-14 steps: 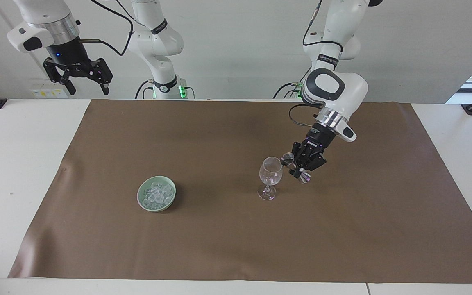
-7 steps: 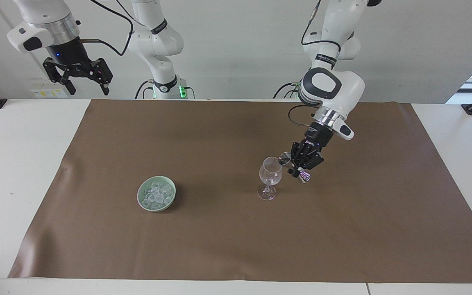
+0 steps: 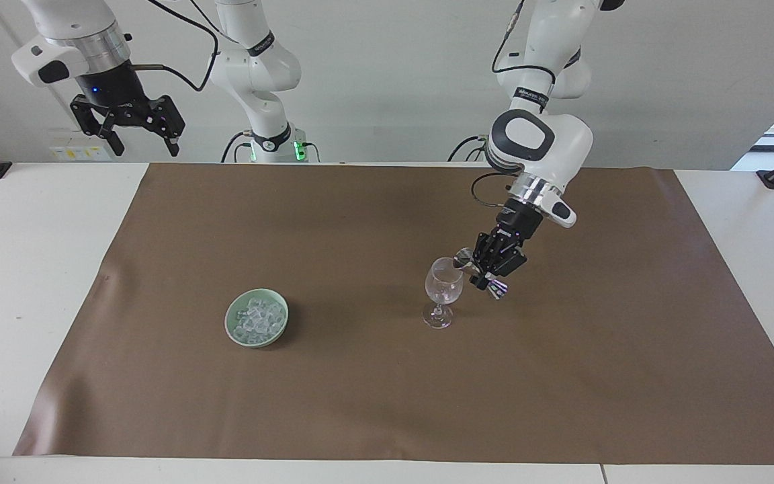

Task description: Pour wine and add ice with both arms

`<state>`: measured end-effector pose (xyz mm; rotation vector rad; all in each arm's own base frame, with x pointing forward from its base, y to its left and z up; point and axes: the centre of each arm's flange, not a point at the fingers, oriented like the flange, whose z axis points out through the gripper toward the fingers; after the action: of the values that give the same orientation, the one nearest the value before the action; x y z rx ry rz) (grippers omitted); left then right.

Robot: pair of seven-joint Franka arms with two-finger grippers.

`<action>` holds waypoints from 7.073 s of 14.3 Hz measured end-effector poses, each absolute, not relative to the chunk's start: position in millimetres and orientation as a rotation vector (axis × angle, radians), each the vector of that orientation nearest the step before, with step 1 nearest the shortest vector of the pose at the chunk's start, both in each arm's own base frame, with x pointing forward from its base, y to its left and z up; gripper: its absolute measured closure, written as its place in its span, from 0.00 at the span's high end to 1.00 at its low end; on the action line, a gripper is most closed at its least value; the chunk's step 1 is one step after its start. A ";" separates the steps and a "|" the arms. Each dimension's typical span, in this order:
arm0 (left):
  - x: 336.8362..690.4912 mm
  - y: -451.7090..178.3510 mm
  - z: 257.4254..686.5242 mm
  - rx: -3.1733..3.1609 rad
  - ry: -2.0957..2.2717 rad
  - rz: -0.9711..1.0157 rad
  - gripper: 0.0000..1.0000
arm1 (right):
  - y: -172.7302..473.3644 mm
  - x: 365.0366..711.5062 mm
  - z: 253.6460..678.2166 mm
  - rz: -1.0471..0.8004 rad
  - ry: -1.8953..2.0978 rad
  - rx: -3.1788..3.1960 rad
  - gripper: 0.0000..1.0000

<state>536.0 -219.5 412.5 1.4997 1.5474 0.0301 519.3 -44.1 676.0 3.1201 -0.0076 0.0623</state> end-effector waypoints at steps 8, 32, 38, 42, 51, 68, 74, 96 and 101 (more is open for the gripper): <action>530.3 -228.2 413.2 1.555 1.505 0.086 0.21 | -44.1 519.3 676.0 0.062 -0.008 3.120 1.00; 516.6 -240.4 416.5 1.719 1.374 0.305 0.21 | -44.2 519.2 675.9 0.061 -0.008 3.120 1.00; 516.3 -239.2 417.0 1.739 1.356 0.334 0.21 | -44.1 519.2 675.9 0.061 -0.008 3.120 1.00; 513.4 -243.0 417.5 1.752 1.345 0.351 0.21 | -44.1 519.2 675.9 0.061 -0.008 3.120 1.00; 512.1 -241.4 418.4 1.758 1.349 0.384 0.21 | -44.2 519.2 675.9 0.061 -0.008 3.120 1.00; 514.9 -238.6 428.5 1.734 1.366 0.445 0.21 | -44.2 519.2 675.9 0.061 -0.008 3.120 1.00; 520.1 -239.3 428.2 1.763 1.344 0.491 0.21 | -44.2 519.2 675.9 0.061 -0.008 3.120 1.00; 522.7 -254.8 431.1 1.849 1.244 0.612 0.21 | -46.4 519.0 675.9 0.061 -0.015 3.120 1.00; 525.1 -255.6 431.3 1.873 1.213 0.636 0.21 | -46.4 519.0 675.9 0.061 -0.015 3.120 1.00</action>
<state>525.1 -255.6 431.3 1.8733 1.2132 0.6361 519.0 -46.4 675.9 3.1202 -0.0145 0.0609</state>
